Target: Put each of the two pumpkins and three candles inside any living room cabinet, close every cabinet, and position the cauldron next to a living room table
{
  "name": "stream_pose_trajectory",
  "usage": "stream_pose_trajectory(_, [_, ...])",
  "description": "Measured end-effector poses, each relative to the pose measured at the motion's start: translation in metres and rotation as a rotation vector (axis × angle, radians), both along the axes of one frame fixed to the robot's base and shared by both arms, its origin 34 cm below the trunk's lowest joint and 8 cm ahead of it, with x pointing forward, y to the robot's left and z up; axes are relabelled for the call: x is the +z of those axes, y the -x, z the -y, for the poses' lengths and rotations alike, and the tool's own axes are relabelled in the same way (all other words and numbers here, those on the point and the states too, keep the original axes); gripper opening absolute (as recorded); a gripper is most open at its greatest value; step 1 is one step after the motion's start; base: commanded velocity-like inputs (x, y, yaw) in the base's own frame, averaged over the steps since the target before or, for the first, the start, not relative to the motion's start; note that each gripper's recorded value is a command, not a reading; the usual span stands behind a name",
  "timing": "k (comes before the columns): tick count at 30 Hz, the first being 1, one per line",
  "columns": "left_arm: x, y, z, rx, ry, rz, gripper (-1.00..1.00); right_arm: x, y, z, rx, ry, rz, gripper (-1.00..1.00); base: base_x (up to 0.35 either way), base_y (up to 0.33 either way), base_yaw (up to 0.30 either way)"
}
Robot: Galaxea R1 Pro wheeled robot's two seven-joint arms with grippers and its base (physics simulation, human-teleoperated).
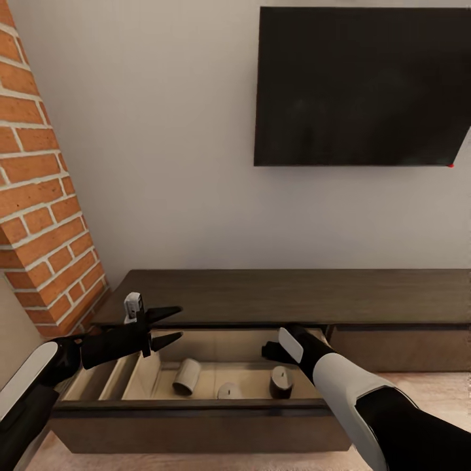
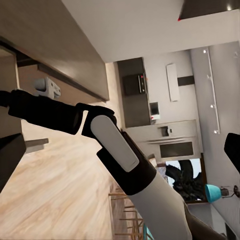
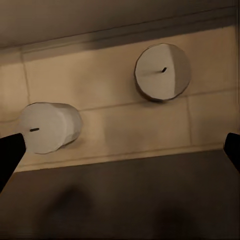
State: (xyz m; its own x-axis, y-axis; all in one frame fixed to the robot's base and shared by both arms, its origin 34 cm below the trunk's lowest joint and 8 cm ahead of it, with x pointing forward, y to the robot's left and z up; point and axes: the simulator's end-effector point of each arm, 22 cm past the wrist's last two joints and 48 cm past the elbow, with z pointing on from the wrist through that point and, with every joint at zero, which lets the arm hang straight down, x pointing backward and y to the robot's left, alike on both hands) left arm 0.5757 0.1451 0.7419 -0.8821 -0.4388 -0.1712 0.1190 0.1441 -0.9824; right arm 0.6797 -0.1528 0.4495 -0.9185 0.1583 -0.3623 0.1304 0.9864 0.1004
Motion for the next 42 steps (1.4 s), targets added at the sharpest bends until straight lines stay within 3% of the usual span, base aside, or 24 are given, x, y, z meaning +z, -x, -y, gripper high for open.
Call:
stream_pose_trajectory(13, [0.026, -0.007, 0.0, 0.0, -0.001, -0.004, 1.0, 0.026, -0.005, -0.006, 0.003, -0.008, -0.006, 1.0, -0.006, 0.0, -0.107])
stream_pose_trajectory(22, [0.045, -0.012, 0.0, 0.0, -0.001, -0.005, 1.0, 0.045, -0.01, -0.005, 0.003, -0.007, -0.005, 1.0, -0.235, 0.0, -0.003])
stream_pose_trajectory(34, [0.071, -0.017, 0.0, 0.0, -0.001, -0.004, 1.0, 0.071, -0.015, -0.005, 0.001, -0.008, -0.005, 1.0, -0.041, 0.0, -0.114])
stream_pose_trajectory(42, [0.087, -0.02, 0.0, 0.0, -0.001, -0.005, 1.0, 0.087, -0.018, -0.004, 0.001, -0.007, -0.006, 1.0, -0.29, 0.0, -0.006])
